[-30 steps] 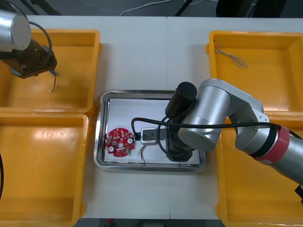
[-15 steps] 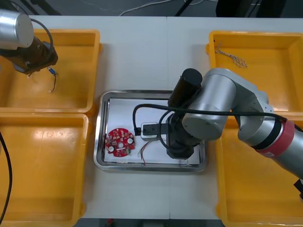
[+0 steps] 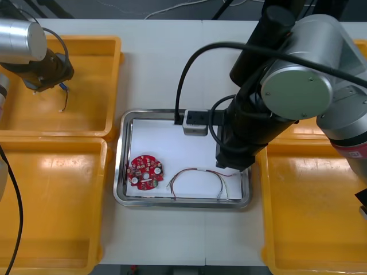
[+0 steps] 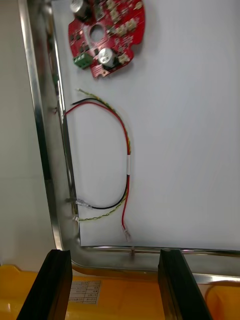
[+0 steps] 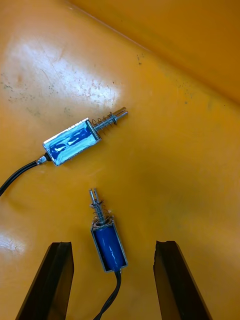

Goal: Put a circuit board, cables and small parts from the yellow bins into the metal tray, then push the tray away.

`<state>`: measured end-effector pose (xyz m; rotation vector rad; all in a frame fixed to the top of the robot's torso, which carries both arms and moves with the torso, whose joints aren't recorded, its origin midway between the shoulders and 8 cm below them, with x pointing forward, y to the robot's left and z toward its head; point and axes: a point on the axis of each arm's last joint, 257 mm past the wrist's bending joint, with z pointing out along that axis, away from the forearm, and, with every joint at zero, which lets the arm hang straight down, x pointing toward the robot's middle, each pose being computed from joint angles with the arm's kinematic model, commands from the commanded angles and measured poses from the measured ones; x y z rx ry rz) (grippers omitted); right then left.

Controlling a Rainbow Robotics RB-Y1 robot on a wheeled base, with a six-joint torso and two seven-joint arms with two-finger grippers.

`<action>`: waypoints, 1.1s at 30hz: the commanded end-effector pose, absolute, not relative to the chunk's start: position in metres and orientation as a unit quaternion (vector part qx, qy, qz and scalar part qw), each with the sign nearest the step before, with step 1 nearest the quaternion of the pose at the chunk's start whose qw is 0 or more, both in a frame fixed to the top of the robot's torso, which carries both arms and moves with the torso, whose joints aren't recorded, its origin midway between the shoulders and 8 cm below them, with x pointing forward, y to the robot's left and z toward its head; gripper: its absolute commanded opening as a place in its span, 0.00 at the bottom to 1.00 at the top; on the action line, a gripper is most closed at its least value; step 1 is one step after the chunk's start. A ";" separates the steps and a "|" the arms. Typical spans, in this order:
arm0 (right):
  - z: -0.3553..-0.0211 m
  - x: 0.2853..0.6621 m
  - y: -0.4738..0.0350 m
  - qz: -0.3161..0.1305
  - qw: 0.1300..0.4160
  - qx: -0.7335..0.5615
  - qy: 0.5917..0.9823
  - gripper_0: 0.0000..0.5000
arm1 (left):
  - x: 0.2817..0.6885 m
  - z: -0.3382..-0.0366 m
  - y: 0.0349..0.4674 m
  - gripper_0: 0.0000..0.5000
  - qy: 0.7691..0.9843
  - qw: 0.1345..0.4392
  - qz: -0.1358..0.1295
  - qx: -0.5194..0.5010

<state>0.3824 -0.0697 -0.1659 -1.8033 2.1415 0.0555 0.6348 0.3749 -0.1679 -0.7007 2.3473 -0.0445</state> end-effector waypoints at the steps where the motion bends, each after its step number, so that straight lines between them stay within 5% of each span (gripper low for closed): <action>1: -0.122 0.386 -0.057 0.032 0.230 -0.594 0.771 1.00 | 0.654 -0.132 0.358 0.94 0.903 0.370 -0.020 -0.216; 15: -0.125 0.367 -0.133 0.060 0.243 -0.362 0.898 1.00 | 0.660 -0.150 0.356 0.93 0.907 0.361 -0.023 -0.216; 22: -0.132 0.361 -0.181 0.071 0.218 -0.242 0.943 1.00 | 0.660 -0.151 0.354 0.64 0.907 0.360 -0.026 -0.216; 33: -0.128 0.380 -0.233 0.046 0.243 -0.075 0.966 1.00 | 0.658 -0.156 0.351 0.74 0.909 0.354 -0.030 -0.217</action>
